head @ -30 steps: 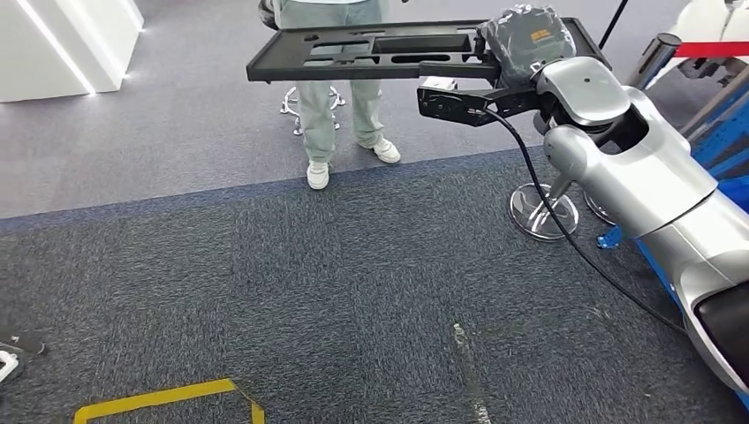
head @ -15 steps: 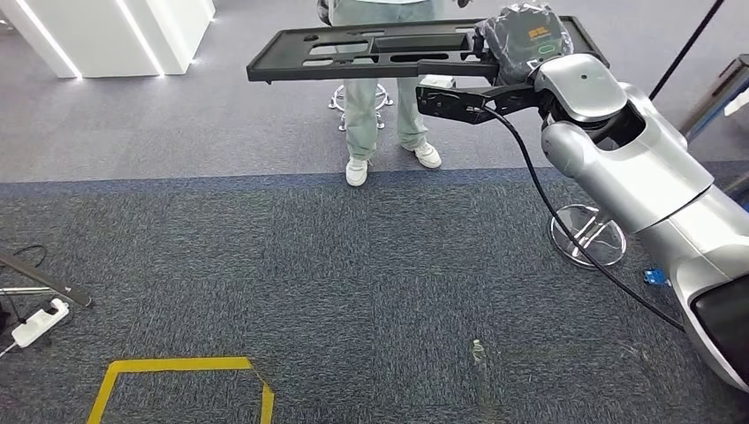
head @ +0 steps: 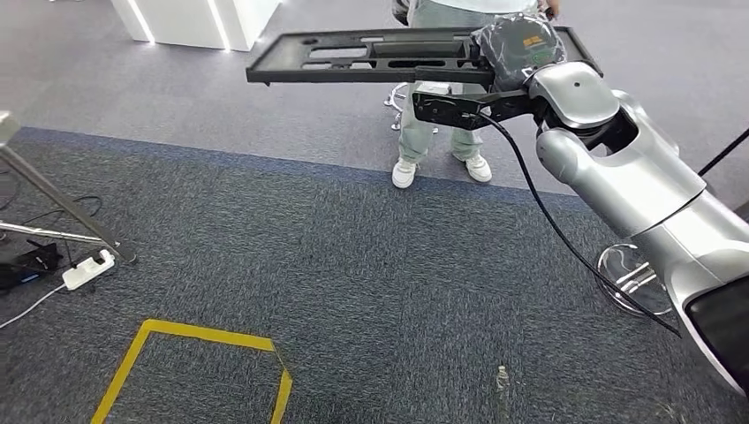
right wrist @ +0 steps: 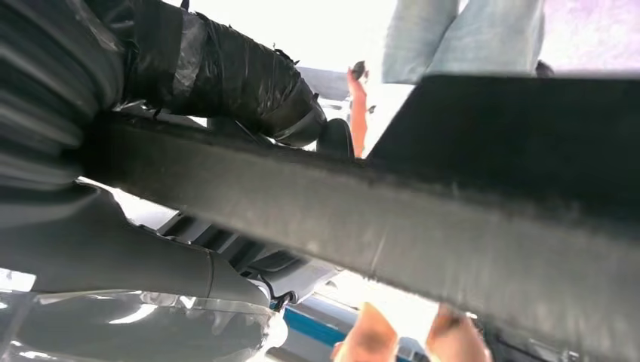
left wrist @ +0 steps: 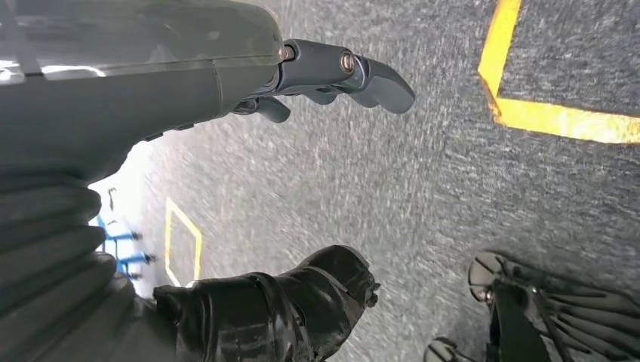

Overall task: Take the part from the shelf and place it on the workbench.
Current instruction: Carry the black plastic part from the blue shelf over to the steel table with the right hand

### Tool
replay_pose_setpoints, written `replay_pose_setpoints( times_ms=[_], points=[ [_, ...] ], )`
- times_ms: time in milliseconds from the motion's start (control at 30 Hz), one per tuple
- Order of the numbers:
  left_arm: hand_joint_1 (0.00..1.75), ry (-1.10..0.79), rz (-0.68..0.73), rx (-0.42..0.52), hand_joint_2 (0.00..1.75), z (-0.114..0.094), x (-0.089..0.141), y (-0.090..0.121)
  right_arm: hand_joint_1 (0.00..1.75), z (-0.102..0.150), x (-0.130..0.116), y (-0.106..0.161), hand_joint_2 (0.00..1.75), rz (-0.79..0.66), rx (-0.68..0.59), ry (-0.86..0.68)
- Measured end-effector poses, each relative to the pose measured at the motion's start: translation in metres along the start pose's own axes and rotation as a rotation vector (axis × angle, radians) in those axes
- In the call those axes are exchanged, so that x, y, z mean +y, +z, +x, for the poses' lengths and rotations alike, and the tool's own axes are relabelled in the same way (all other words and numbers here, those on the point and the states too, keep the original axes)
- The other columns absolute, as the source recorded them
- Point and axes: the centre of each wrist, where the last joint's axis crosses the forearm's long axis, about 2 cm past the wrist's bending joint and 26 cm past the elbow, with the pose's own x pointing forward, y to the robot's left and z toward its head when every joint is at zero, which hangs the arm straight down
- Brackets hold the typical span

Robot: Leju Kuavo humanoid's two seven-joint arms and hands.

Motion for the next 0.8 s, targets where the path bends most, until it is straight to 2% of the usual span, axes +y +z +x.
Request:
replay_pose_setpoints(
  times_ms=[800],
  points=[
    [0.00, 0.003, 0.005, 0.012, 1.75, -0.0033, 0.0021, -0.0013, 1.75, 0.0036, -0.0065, -0.0004, 1.75, -0.012, -0.012, 0.004]
  ],
)
